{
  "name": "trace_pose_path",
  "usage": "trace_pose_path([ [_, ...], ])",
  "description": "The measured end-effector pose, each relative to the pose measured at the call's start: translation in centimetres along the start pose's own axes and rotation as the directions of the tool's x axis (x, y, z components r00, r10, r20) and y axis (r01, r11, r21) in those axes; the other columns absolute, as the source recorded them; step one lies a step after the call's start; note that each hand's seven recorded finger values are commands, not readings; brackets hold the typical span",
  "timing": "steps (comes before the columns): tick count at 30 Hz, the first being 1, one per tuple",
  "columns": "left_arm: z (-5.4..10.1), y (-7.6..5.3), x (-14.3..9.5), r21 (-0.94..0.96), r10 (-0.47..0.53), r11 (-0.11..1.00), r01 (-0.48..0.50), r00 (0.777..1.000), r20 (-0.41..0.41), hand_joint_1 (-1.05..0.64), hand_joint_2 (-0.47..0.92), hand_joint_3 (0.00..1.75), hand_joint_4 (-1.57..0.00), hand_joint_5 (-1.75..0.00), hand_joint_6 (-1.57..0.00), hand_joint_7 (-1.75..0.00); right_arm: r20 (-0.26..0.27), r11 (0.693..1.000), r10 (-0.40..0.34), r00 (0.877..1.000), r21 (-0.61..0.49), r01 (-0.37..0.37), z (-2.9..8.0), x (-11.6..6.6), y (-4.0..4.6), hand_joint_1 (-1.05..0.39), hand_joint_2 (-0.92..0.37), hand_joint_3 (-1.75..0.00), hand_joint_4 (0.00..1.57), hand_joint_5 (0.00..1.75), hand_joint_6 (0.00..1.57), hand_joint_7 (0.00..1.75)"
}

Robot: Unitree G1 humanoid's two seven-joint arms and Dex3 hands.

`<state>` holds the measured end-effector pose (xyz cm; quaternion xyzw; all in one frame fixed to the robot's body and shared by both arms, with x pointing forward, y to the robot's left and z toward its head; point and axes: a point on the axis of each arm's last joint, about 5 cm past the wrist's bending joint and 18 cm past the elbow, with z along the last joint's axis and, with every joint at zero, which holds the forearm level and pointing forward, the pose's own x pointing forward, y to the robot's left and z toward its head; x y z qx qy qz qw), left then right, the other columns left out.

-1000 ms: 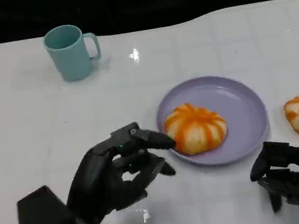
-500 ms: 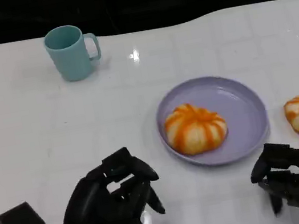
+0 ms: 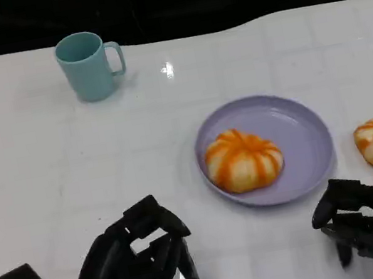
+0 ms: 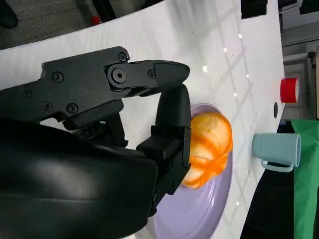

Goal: Grasp the bread from the table and place it into the plate.

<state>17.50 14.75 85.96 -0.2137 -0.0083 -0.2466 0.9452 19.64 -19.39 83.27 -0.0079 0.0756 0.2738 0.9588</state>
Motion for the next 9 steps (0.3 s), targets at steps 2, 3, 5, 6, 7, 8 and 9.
trace_pose_path([
  [2, 0.00, 0.05, -0.01, -0.003, -0.003, 1.000, 0.003, 1.000, 0.001, -0.61, 0.58, 1.08, -0.79, -1.75, -0.65, -1.63, -0.001, 1.000, -0.001, 1.000, -0.001, 0.001, 0.00, -0.01, -0.01, -0.53, -0.92, -0.30, 0.64, 1.75, 0.64, 1.41],
  [3, -0.02, 0.10, 0.01, -0.004, -0.006, 1.000, 0.006, 1.000, 0.001, -0.61, 0.58, 1.08, -0.79, -1.75, -0.65, -1.63, -0.002, 1.000, -0.002, 1.000, -0.001, 0.002, 0.00, -0.01, -0.01, -0.53, -0.92, -0.30, 0.64, 1.75, 0.64, 1.41],
  [5, -0.20, 0.31, 0.01, -0.007, -0.006, 1.000, 0.006, 1.000, -0.006, -0.61, 0.58, 1.08, -0.79, -1.75, -0.65, -1.63, -0.004, 1.000, -0.003, 1.000, -0.004, 0.003, 0.01, 0.01, 0.01, -0.52, -0.92, -0.30, 0.64, 1.75, 0.64, 1.41],
  [6, -0.29, 0.39, -0.03, -0.010, -0.003, 1.000, 0.003, 1.000, -0.011, -0.61, 0.57, 1.08, -0.79, -1.75, -0.65, -1.63, -0.004, 1.000, -0.003, 1.000, -0.005, 0.003, 0.01, 0.02, 0.02, -0.52, -0.92, -0.30, 0.64, 1.75, 0.64, 1.41],
  [7, -0.34, 0.45, -0.07, -0.011, -0.002, 1.000, 0.002, 1.000, -0.013, -0.61, 0.58, 1.08, -0.79, -1.75, -0.65, -1.63, -0.005, 1.000, -0.004, 1.000, -0.006, 0.004, 0.02, 0.01, 0.01, -0.51, -0.92, -0.30, 0.64, 1.75, 0.63, 1.41],
  [8, -0.34, 0.51, -0.07, -0.011, -0.001, 1.000, 0.001, 1.000, -0.013, -0.61, 0.58, 1.08, -0.80, -1.75, -0.65, -1.62, -0.005, 1.000, -0.004, 1.000, -0.007, 0.004, 0.02, 0.00, 0.00, -0.51, -0.92, -0.30, 0.64, 1.75, 0.63, 1.41],
  [9, -0.33, 0.58, -0.01, -0.010, 0.001, 1.000, -0.001, 1.000, -0.013, -0.61, 0.58, 1.08, -0.80, -1.75, -0.65, -1.62, -0.005, 1.000, -0.004, 1.000, -0.006, 0.004, 0.03, 0.00, -0.01, -0.50, -0.92, -0.30, 0.64, 1.75, 0.63, 1.41],
])
